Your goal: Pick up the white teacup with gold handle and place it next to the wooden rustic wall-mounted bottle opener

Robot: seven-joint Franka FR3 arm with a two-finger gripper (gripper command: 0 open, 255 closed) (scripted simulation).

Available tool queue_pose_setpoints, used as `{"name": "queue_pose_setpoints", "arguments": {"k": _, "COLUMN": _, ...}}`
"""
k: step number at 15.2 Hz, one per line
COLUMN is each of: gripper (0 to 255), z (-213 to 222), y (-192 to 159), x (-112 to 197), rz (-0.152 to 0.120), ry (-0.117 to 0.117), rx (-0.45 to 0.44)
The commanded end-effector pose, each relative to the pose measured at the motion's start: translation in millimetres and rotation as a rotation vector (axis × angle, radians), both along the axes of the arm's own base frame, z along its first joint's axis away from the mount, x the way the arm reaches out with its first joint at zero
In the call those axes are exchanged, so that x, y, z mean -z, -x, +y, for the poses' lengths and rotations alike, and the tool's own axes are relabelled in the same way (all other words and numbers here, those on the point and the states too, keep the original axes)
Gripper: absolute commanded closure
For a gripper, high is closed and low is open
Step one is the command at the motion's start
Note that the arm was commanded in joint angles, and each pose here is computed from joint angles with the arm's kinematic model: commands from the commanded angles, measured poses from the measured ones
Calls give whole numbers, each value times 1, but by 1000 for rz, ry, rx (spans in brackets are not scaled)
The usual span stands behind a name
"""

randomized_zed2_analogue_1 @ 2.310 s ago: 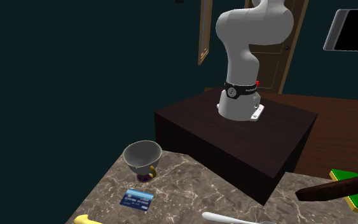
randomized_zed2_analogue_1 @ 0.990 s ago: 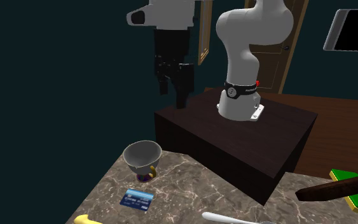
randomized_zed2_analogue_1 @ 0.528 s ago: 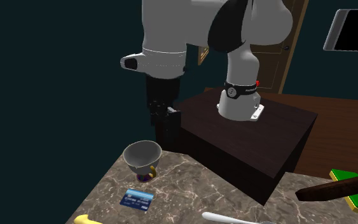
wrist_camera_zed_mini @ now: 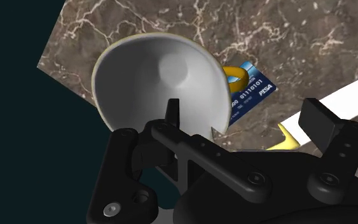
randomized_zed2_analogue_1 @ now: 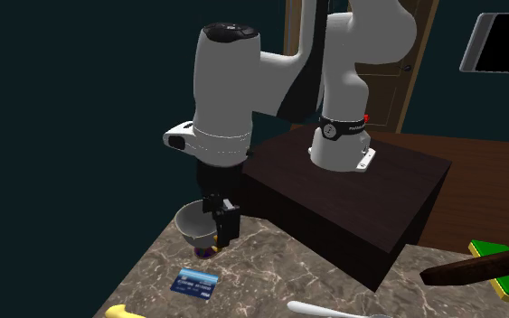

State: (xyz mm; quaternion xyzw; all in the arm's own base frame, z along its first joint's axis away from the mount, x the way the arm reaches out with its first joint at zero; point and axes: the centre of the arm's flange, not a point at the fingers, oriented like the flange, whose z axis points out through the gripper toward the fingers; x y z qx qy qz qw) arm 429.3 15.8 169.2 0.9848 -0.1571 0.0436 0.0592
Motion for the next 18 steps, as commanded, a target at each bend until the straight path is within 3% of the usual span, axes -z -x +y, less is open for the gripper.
{"name": "queue_pose_setpoints", "arguments": {"k": 1, "gripper": 0, "z": -1, "y": -1, "x": 10, "rz": -1, "ry": 1, "rx": 0}}
{"name": "queue_pose_setpoints", "arguments": {"k": 5, "gripper": 0, "z": -4, "y": -2, "x": 29, "rz": -1, "ry": 1, "rx": 0}}
{"name": "queue_pose_setpoints", "arguments": {"k": 12, "gripper": 0, "z": -4, "y": -2, "x": 29, "rz": -1, "ry": 1, "rx": 0}}
{"name": "queue_pose_setpoints", "arguments": {"k": 13, "gripper": 255, "z": -4, "y": -2, "x": 29, "rz": -1, "ry": 1, "rx": 0}}
{"name": "queue_pose_setpoints", "arguments": {"k": 18, "gripper": 255, "z": -4, "y": -2, "x": 29, "rz": -1, "ry": 1, "rx": 0}}
